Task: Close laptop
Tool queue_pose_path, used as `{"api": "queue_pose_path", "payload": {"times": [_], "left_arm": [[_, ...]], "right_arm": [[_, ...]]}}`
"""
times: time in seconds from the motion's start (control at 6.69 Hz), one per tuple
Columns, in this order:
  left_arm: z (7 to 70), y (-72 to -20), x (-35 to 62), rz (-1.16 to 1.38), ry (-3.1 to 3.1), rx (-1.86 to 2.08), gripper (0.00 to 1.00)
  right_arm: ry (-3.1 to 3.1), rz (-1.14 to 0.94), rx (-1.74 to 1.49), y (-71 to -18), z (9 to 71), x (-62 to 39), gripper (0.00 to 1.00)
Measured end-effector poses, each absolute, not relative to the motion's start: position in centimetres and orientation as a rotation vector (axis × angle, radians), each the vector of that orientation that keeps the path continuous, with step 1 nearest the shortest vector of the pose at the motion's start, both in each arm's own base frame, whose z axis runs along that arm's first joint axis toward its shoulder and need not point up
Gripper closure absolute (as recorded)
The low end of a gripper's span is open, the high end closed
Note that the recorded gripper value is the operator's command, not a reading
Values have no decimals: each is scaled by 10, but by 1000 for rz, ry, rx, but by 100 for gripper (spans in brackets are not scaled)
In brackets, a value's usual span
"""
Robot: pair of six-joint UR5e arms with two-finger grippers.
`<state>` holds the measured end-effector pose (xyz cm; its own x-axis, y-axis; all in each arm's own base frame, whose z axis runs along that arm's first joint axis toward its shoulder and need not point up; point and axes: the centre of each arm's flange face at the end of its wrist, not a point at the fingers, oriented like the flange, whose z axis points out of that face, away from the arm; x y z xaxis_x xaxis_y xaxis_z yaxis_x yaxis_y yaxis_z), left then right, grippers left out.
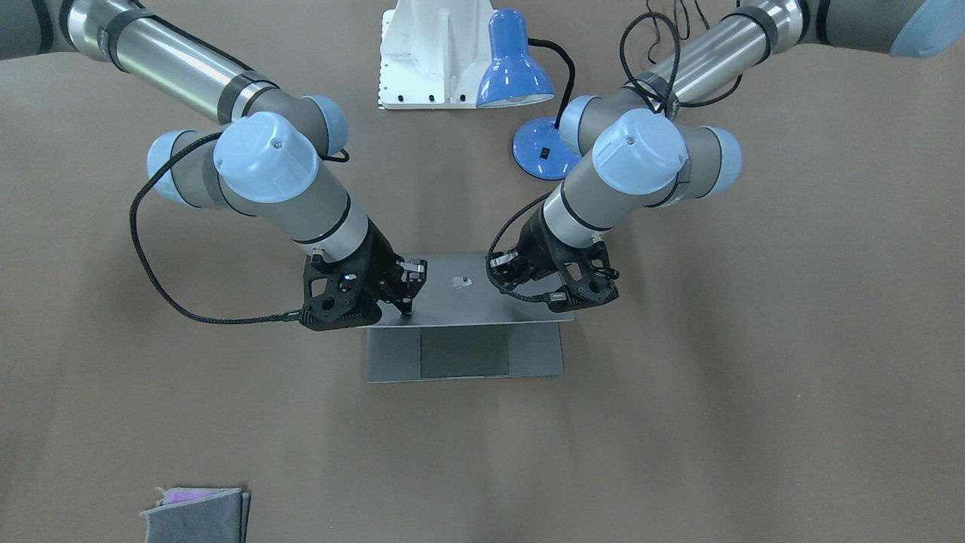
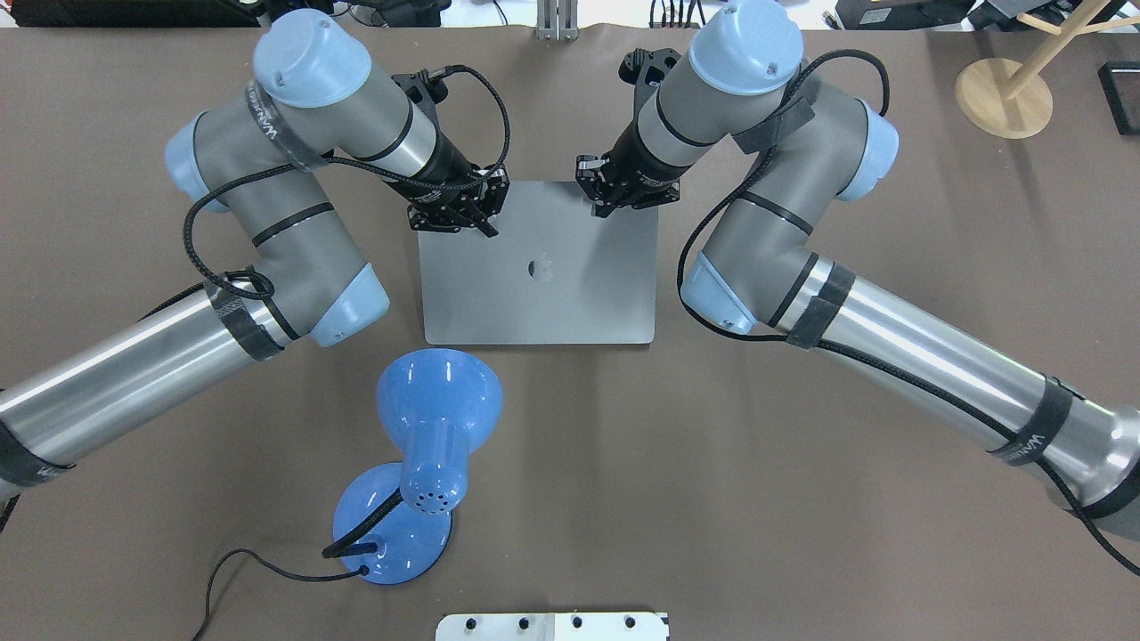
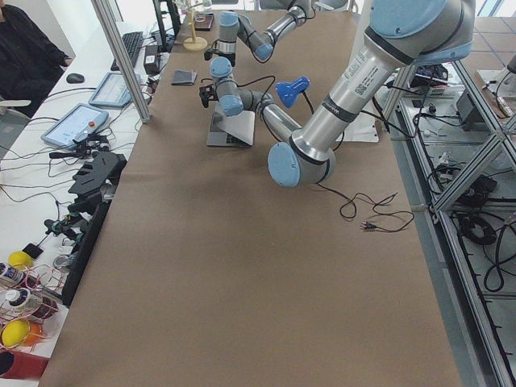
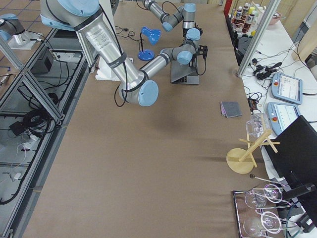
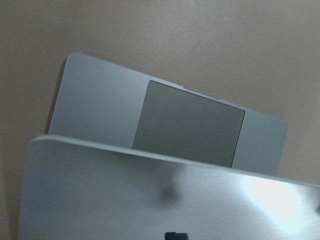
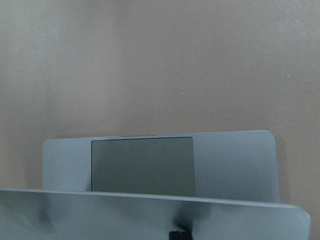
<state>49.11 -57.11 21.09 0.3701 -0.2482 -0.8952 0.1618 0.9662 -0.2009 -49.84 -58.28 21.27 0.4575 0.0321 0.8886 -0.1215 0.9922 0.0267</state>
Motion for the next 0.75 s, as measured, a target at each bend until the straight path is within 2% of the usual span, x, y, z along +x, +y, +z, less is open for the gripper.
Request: {"api": "queue_pose_path", "payload": {"times": [0.3, 0.75], "left_arm": [[222, -587, 505, -281, 1151, -50, 100], [251, -605, 528, -333, 1102, 58, 100]], "right_arm": [[-1070, 113, 116, -606, 238, -523, 100], [-1042, 118, 139, -609, 259, -546, 100]]}}
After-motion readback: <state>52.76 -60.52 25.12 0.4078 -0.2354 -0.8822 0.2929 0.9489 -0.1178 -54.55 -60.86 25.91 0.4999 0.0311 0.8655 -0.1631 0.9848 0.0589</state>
